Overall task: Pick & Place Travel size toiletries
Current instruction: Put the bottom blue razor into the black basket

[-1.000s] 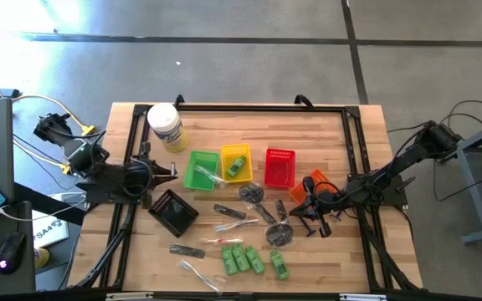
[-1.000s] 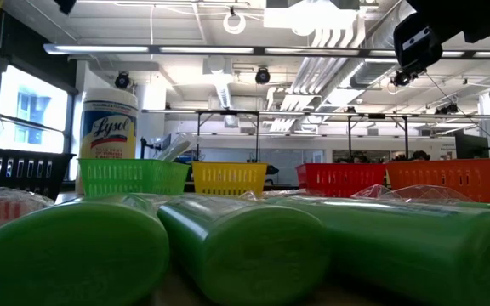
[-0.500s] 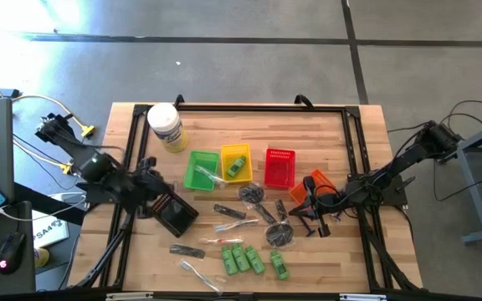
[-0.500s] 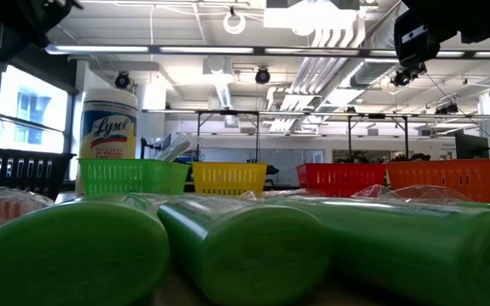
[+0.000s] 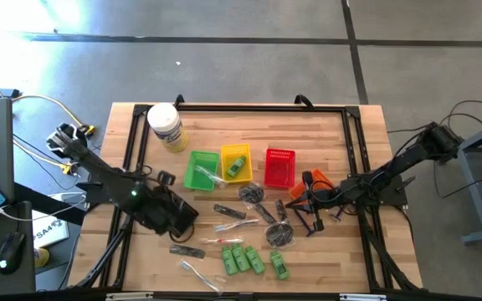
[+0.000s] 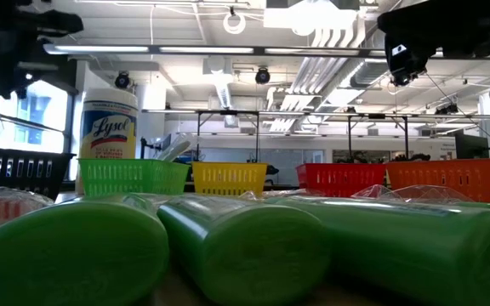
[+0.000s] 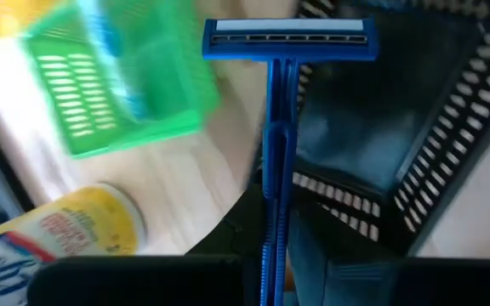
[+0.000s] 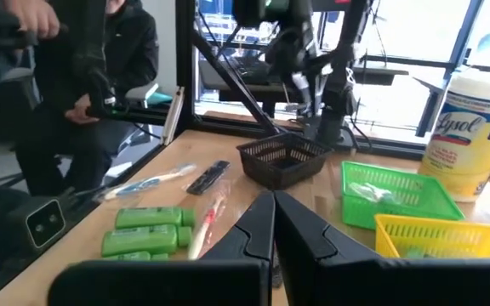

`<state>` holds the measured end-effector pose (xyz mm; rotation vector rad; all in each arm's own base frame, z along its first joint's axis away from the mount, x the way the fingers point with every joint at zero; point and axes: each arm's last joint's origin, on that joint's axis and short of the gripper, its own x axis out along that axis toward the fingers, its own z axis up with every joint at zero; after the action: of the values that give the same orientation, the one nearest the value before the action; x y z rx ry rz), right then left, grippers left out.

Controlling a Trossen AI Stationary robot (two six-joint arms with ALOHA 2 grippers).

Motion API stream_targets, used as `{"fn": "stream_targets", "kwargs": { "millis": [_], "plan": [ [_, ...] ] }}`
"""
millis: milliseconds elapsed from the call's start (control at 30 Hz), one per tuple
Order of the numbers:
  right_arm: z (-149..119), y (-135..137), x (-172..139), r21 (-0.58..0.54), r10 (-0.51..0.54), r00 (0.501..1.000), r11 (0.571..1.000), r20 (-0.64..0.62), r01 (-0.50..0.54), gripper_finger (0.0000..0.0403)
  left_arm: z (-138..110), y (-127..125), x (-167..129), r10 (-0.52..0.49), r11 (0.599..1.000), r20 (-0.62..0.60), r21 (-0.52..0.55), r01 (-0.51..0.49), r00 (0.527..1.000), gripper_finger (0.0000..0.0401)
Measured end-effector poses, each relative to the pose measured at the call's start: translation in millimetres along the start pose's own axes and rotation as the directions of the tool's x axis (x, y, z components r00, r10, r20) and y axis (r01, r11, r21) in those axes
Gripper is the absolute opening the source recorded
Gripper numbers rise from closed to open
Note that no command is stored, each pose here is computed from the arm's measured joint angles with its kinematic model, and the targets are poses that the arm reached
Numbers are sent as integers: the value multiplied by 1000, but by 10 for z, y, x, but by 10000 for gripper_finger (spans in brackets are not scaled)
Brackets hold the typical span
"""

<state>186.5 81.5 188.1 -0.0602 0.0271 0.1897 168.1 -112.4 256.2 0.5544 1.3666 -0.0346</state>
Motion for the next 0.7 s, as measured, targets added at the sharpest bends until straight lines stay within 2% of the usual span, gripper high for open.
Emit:
{"fn": "stream_targets", "kwargs": {
  "millis": [133, 267, 467, 700],
  "plan": [
    [0, 1, 0, 0, 1, 1000, 1000, 0, -1, 2, 99, -108, 147, -53, 995, -95, 83, 61, 994, 23],
    [9, 1, 0, 5, 0, 1000, 1000, 8, 0, 2, 165, -184, 246, -99, 988, -147, 102, 115, 984, 23],
    [9, 1, 0, 24, 1, 1000, 1000, 8, -1, 2, 280, -254, 345, -110, 979, -124, 158, 129, 986, 23],
    [8, 7, -1, 38, 8, 1000, 999, 8, -8, 2, 340, -318, 474, -84, 970, -174, 211, 120, 981, 23]
  ]
}}
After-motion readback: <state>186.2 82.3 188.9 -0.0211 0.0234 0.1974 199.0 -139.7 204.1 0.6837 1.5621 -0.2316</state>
